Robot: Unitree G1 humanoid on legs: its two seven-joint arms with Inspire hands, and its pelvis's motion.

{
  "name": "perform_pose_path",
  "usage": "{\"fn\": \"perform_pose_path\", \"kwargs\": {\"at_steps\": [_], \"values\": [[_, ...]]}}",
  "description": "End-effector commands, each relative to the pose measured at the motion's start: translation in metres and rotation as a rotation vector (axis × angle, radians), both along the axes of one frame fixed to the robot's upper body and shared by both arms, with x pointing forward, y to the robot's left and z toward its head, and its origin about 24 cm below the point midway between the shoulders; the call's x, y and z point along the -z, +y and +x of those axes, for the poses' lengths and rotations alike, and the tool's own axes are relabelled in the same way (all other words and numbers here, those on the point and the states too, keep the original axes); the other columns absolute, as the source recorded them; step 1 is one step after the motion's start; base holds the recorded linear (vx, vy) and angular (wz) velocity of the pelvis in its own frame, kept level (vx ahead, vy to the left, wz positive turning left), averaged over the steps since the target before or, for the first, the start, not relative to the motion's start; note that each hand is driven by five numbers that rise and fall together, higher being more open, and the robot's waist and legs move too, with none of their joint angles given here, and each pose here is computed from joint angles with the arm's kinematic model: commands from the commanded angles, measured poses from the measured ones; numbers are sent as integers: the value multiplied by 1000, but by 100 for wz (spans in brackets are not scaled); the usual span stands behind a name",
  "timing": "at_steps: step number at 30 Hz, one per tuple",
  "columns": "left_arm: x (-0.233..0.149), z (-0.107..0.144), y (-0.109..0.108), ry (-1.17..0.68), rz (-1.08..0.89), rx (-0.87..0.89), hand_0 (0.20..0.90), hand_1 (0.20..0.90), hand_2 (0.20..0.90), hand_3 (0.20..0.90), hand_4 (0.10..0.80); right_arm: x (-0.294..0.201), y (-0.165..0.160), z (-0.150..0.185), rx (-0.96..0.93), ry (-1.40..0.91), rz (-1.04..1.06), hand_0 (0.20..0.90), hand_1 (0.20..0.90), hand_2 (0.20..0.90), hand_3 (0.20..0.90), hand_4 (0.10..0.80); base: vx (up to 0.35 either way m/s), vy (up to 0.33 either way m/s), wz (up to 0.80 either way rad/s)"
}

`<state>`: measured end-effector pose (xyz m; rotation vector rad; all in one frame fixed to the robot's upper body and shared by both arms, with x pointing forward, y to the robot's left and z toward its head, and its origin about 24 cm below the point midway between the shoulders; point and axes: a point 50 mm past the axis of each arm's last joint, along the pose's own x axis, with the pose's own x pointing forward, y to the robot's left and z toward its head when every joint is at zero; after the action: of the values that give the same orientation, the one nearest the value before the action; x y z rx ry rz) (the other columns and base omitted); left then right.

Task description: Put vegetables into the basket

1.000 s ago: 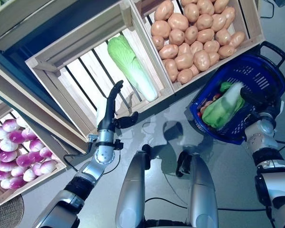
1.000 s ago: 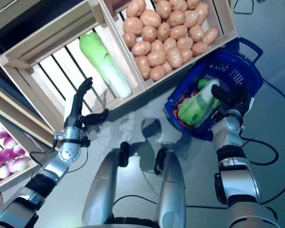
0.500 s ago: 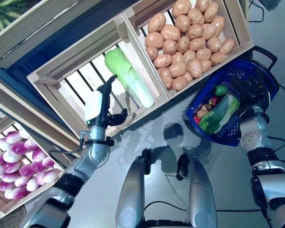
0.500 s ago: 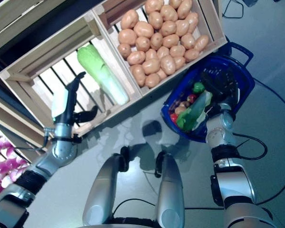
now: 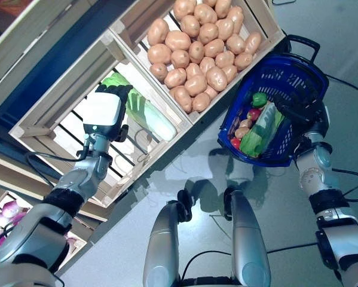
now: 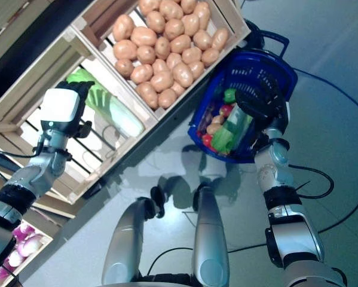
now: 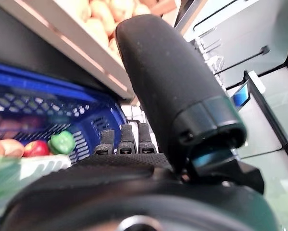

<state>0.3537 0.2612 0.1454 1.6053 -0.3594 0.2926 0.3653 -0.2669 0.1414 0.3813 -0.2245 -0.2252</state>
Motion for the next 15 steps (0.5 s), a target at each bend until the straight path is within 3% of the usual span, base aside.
{"fn": "perform_pose_path", "kwargs": {"at_steps": [1,15], "values": [[-51,8,9,-145,68,-42,900,900,900,900,800,-60,-14,1,-21,-206,-72,900,900,900,900,800,-14,27,-10],[-50,16,7,-10,177,-22,900,900,900,900,800,-59,-18,3,-38,-203,-26,900,900,900,900,800,-4,2,-3]]}}
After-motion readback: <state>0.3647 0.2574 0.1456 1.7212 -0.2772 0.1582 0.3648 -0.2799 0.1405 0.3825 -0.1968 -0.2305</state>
